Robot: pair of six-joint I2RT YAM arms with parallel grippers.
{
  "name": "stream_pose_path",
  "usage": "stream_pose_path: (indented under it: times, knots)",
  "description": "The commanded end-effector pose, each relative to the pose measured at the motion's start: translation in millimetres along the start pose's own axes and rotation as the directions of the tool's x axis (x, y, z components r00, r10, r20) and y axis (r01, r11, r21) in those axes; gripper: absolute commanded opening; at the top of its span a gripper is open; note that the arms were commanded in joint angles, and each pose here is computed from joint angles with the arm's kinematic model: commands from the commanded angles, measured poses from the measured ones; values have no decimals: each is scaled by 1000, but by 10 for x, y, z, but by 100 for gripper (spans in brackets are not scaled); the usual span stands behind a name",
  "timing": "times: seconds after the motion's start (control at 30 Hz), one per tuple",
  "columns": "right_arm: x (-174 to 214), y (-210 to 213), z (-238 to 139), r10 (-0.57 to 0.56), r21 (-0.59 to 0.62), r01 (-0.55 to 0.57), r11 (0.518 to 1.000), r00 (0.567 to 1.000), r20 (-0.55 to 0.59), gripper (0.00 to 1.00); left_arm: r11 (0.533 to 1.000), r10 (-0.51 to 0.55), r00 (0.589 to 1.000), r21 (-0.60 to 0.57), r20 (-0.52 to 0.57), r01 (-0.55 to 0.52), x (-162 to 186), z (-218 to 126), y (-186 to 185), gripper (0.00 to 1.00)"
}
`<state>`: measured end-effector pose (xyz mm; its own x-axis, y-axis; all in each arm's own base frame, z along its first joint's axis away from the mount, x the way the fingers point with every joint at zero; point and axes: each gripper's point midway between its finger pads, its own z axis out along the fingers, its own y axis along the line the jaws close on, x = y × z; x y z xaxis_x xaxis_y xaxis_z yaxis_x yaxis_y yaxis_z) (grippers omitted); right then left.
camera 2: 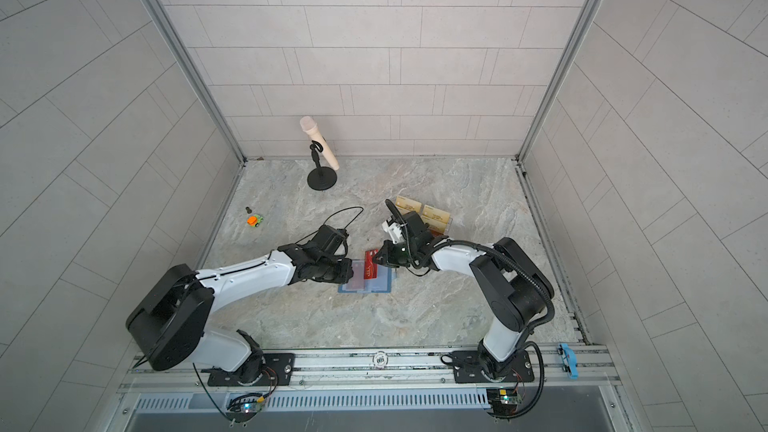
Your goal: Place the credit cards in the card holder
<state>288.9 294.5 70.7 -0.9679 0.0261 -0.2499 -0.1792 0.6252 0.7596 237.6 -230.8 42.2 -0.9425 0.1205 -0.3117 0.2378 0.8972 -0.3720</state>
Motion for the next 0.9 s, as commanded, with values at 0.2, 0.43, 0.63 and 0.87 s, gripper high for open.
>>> stream_pose_path:
  times: [0.2, 0.43, 0.63, 0.87]
  knots:
    - [-41, -127, -25, 22, -23, -22, 1000, 1000, 16, 0, 1000, -5, 1000, 8, 0, 5, -85, 71, -54, 13]
    - [-31, -71, -18, 27, -51, -27, 998, 1000, 3, 0, 1000, -23, 1000, -14, -5, 23, -68, 83, 19, 12]
    - [4, -79, 18, 29, -51, -29, 998, 999, -14, 0, 999, -31, 999, -17, -7, 31, -60, 88, 52, 11]
    - [-5, -60, 49, 31, -60, -31, 998, 999, -15, 0, 999, -37, 999, -18, -11, 37, -43, 94, 73, 11]
